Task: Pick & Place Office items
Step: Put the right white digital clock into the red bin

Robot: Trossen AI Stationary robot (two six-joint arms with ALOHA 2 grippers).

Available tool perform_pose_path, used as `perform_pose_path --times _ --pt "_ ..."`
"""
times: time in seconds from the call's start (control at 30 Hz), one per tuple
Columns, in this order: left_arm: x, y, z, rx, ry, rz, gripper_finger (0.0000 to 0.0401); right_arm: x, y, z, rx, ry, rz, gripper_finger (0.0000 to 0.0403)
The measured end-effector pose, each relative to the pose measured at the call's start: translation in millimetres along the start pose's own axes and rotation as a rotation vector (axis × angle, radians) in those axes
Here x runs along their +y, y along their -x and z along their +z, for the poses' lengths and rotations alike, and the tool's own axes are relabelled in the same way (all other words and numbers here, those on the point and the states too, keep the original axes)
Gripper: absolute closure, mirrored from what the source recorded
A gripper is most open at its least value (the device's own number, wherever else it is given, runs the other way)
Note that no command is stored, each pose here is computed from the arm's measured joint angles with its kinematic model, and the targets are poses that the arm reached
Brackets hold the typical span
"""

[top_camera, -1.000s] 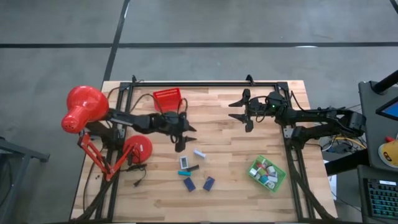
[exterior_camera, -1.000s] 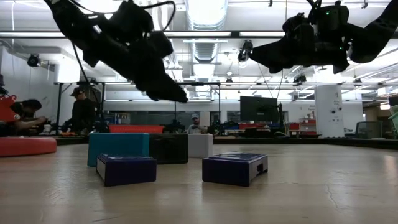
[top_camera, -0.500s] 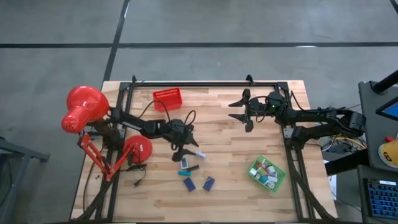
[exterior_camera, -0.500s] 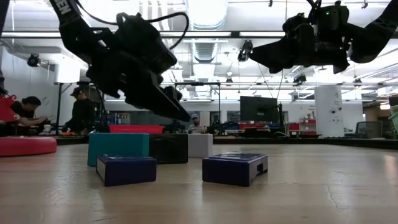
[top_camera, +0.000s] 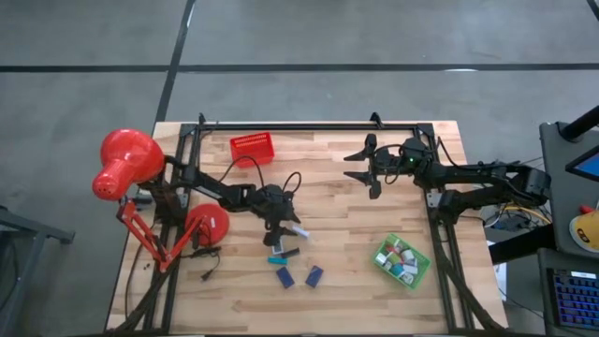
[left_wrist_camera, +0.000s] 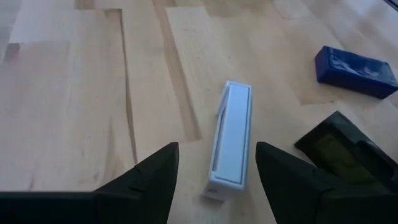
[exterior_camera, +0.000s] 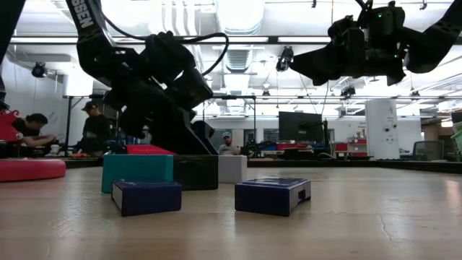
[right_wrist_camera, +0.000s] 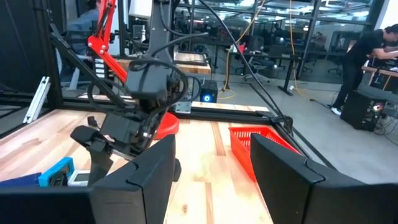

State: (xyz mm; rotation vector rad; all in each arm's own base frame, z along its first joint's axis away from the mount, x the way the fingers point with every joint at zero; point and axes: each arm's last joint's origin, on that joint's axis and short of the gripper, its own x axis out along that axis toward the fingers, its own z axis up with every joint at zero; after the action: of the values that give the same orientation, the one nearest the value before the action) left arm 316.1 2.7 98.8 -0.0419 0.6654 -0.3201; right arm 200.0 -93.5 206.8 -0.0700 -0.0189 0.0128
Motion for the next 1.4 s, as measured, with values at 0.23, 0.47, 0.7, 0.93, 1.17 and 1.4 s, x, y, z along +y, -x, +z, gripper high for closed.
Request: perform_pose_path --times 0.23,0.47,0.7,0.93,1.17,1.4 --pt "0.4 -0.2 0.3 0.001 0.0 0.012 0.0199 -0.1 0.0 -0.1 0.0 0.0 0.0 0.0199" --pt "1.2 -0.1 0.4 0.002 -0.015 0.029 0.0281 0.0 0.0 0.0 0.0 0.0 0.0 0.0199" --pt "2.5 0.0 0.6 0.003 -0.006 0.075 0.034 0.0 0.0 0.0 0.0 0.0 0.0 0.0199" --pt "2.5 0.0 0.7 0.003 -0.006 0.079 0.034 -0.1 0.0 0.0 0.0 0.0 0.0 0.0199" --pt "8.1 5.6 12.5 -0.094 0.05 0.163 0.0338 0.0 0.0 0.0 0.0 0.0 0.0 0.0199" --pt "20.2 32.3 30.9 -0.177 0.184 0.403 0.0339 0.0 0.0 0.0 0.0 0.0 0.0 0.0199"
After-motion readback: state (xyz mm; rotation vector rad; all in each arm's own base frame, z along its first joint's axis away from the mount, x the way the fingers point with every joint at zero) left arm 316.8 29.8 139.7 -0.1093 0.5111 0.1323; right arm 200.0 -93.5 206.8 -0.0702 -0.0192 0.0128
